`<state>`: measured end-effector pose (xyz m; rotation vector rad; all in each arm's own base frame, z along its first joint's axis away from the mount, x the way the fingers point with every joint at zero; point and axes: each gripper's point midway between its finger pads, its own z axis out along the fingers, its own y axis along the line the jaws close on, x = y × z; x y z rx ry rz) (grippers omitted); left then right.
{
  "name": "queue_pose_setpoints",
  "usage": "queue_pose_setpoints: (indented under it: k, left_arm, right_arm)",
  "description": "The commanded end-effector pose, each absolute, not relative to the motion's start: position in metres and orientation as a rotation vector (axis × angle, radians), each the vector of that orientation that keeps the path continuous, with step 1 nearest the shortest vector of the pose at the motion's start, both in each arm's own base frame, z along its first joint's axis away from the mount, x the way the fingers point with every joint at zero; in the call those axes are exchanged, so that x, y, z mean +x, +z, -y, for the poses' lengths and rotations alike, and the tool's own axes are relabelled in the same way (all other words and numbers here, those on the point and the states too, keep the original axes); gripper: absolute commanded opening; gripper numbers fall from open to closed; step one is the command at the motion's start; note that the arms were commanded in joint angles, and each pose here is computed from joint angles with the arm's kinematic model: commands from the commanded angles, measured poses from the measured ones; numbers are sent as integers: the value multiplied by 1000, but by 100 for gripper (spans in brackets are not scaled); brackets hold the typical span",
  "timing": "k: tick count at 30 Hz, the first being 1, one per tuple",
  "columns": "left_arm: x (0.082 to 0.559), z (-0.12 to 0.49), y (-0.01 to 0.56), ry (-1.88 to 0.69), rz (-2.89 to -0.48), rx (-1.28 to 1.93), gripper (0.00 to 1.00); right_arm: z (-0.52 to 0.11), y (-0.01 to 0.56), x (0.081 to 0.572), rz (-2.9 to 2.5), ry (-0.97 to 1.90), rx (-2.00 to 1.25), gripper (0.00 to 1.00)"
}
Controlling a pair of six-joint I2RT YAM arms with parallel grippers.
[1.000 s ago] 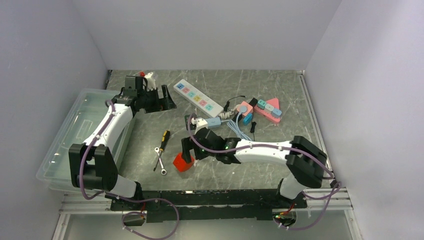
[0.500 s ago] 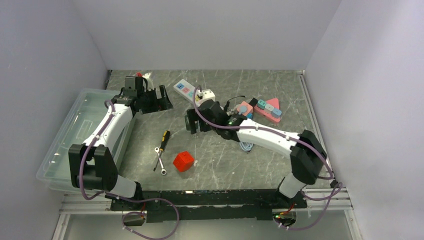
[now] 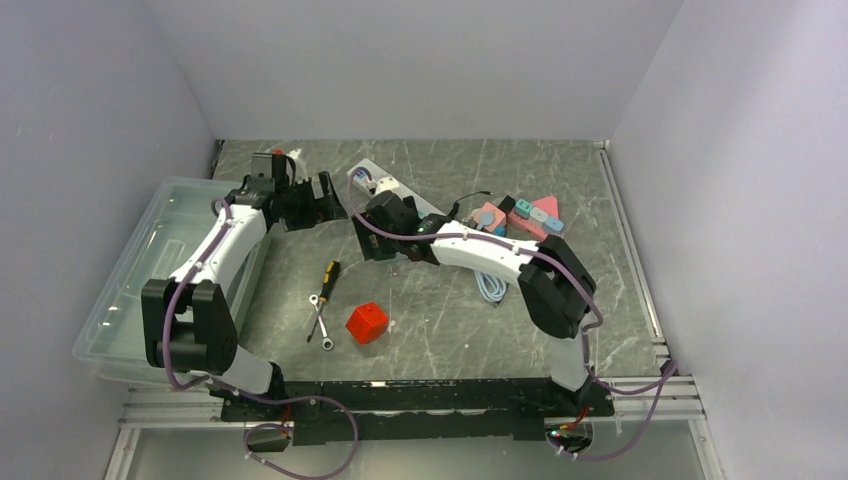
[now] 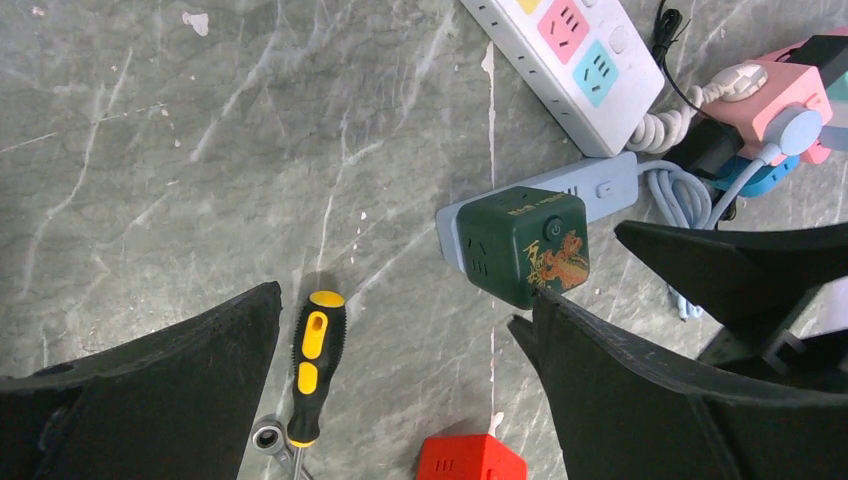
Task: Pull the plug off the socket
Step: Place the plug at the center of the board, then remove the plug from the socket.
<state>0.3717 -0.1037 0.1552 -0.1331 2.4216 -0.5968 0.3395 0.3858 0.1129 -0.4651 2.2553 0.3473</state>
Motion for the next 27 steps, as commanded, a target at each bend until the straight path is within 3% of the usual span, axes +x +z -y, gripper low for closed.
queue_pose_setpoints:
  k: [1, 6, 13, 21, 27]
  left_arm:
    - [374, 109, 166, -655, -2392, -129, 100]
    - [374, 111, 165, -668, -2395, -129, 100]
    - [375, 112, 163, -679, -2401, -127, 100]
    - [375, 112, 161, -682, -2407, -133, 100]
    - [375, 115, 158, -701, -2418, -132, 100]
  right_arm:
    - [-388, 121, 358, -2209, 268, -437, 98]
    - [-396, 113, 362, -2210, 275, -440, 94]
    - [-404, 98, 364, -2235, 235, -480, 78]
    - [-404, 86, 361, -2256, 232, -476, 68]
    - [-401, 84, 356, -2275, 315, -437, 43]
